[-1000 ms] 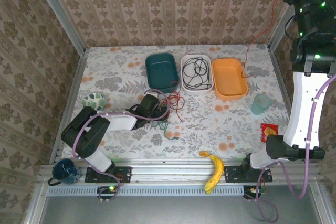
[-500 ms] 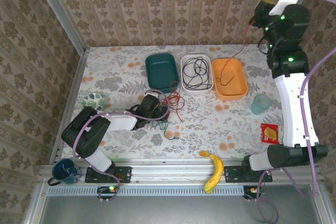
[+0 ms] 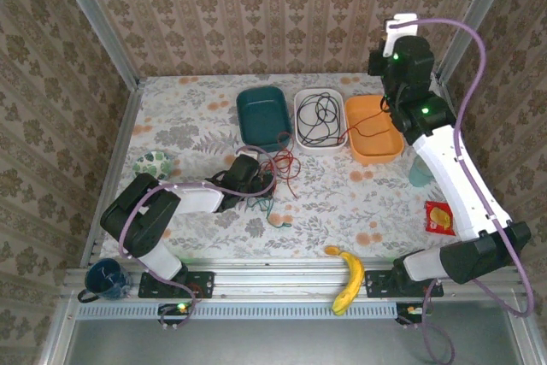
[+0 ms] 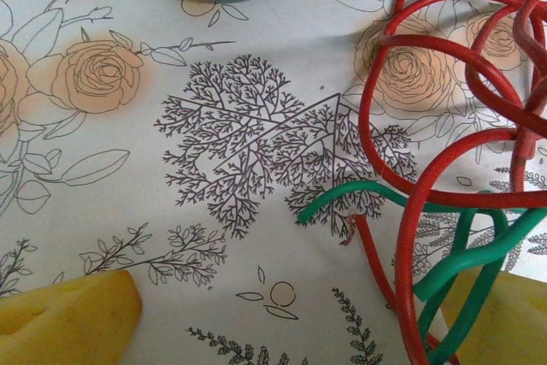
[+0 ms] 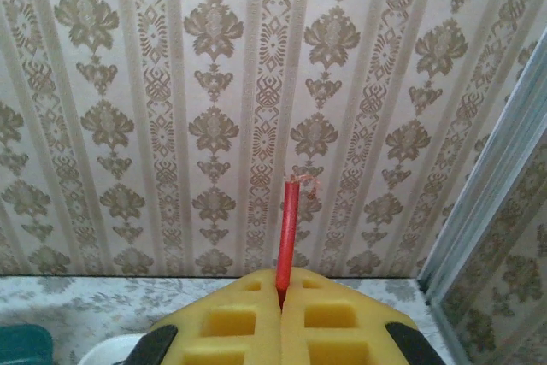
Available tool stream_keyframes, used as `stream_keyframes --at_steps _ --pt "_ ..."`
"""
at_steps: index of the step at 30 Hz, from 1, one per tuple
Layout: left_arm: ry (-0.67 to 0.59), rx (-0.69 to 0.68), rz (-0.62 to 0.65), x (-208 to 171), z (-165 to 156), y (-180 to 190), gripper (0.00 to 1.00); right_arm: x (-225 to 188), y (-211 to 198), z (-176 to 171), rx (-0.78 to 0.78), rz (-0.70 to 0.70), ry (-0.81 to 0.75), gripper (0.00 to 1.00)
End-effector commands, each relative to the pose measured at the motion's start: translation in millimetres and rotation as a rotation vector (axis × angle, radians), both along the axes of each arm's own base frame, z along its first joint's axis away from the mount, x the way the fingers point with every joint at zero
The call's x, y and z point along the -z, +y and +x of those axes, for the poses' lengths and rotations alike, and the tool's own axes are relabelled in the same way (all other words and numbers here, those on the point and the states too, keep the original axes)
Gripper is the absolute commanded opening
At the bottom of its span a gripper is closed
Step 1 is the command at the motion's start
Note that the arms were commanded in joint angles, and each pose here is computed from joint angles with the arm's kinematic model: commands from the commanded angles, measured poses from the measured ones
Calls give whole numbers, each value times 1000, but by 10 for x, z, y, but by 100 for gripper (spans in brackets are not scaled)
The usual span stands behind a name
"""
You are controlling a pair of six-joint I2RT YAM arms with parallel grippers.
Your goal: Untangle the cables
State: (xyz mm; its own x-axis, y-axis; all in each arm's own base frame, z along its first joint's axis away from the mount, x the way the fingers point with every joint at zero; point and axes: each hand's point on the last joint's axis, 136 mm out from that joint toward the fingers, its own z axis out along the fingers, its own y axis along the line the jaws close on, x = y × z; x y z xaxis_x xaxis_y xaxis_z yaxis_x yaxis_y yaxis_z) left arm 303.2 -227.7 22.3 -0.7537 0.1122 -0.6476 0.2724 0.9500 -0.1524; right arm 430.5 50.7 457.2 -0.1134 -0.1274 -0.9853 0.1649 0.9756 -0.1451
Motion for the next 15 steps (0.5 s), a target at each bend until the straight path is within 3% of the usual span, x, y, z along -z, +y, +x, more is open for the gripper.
stream_keyframes --at_steps 1,7,15 --pt "189 -35 167 539 -347 409 94 -80 -9 9 105 -175 -18 0" --pt "190 -33 168 546 -347 400 94 369 318 56 44 -280 88 0" --pt "190 -24 171 513 -334 374 94 1462 385 369 21 -276 336 0"
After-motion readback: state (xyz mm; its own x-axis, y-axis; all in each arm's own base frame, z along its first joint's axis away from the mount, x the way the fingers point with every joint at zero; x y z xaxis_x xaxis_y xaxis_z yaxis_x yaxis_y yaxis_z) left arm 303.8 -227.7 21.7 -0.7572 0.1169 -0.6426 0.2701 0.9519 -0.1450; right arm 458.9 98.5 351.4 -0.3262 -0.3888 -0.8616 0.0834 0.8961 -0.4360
